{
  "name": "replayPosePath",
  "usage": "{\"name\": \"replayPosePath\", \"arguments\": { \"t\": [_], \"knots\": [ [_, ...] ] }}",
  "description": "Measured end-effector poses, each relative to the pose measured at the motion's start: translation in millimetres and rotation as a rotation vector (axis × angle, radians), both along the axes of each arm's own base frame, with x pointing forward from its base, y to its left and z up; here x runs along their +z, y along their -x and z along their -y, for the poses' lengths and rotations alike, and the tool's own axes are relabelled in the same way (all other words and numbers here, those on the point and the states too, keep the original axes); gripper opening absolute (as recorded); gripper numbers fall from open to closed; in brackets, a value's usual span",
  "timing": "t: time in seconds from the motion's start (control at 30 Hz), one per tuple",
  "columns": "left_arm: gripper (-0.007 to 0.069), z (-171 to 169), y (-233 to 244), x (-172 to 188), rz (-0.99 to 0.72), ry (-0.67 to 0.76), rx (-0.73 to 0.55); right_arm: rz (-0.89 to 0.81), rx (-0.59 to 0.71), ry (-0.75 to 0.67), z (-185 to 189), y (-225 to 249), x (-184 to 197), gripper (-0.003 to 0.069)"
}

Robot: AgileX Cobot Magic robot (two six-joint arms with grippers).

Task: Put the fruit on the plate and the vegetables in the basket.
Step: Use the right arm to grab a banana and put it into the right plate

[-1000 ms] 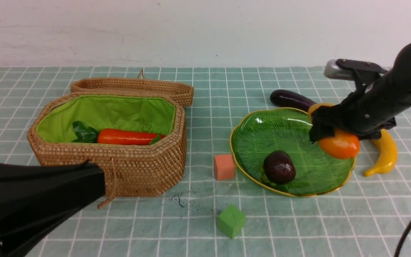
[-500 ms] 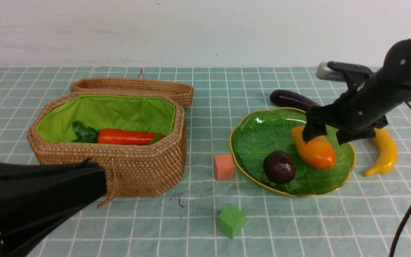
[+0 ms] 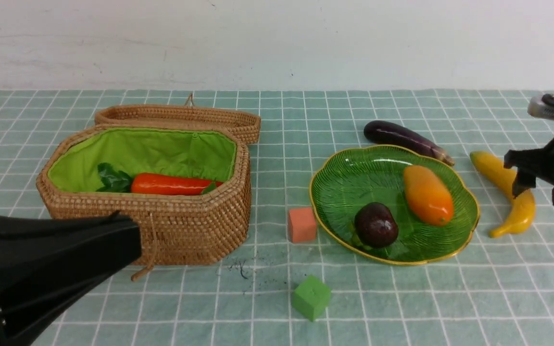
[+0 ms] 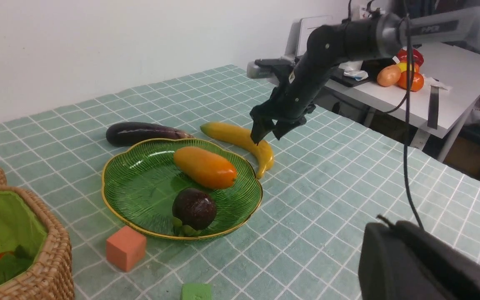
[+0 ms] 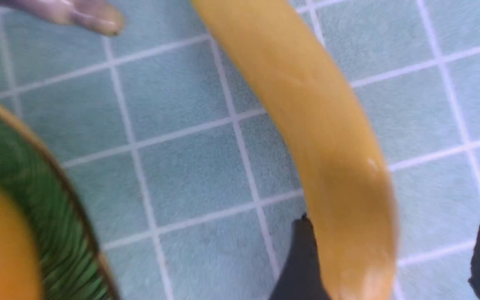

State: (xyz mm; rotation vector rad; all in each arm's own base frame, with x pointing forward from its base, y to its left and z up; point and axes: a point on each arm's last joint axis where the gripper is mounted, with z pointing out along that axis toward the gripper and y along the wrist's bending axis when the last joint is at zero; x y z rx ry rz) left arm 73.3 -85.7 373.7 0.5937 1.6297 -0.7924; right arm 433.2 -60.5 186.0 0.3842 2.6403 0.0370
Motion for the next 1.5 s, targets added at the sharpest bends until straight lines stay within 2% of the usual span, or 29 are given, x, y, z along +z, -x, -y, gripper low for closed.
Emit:
{"name": "replayPosePath", "arguments": {
  "t": [0.23,0.3,0.43,0.67,0.8,0.83,0.9,1.03,1.2,1.5],
  "knots": [
    [-0.0013,0.0,0.0,0.0,0.0,0.0,0.0,-0.019,-0.001,-0.004,1.3,-5.1,-21.5,0.0503],
    [-0.0013,0.0,0.0,0.0,0.0,0.0,0.0,-0.019,0.009,0.002,1.3,-5.1,-21.5,0.0475],
    [-0.0013,0.0,0.0,0.0,0.0,0.0,0.0,-0.021,0.048,0.021,1.3,-5.1,-21.5,0.0322],
    [-0.0013,1.3,-0.9,-2.1,-0.014,-0.016,-0.003,-0.064,0.11,0.04,0.6,-2.4,-10.6,0.0327],
    [-0.0013,1.5,-0.8,-3.0,-0.02,-0.024,-0.005,-0.038,0.141,-0.011,-19.9,11.9,46.8,0.0327],
    [-0.0013,1.5,-0.8,-3.0,-0.02,-0.024,-0.005,-0.033,0.139,-0.017,-20.5,12.6,49.7,0.0327],
    [-0.0013,1.5,-0.8,-3.1,-0.021,-0.025,-0.006,-0.004,0.178,-0.076,-45.8,18.7,71.5,0.0327],
    [-0.0011,1.5,-0.7,-3.6,-0.025,-0.029,-0.007,-0.03,0.232,-0.107,-73.3,15.3,61.4,0.0327],
    [-0.001,1.5,0.1,-6.9,-0.044,-0.059,-0.014,-0.09,0.246,-0.113,-80.7,8.7,35.9,0.0327],
    [-0.0006,1.4,0.4,-8.8,-0.052,-0.078,-0.017,-0.104,0.323,-0.098,-109.9,10.8,32.9,0.0327]
  ]
}}
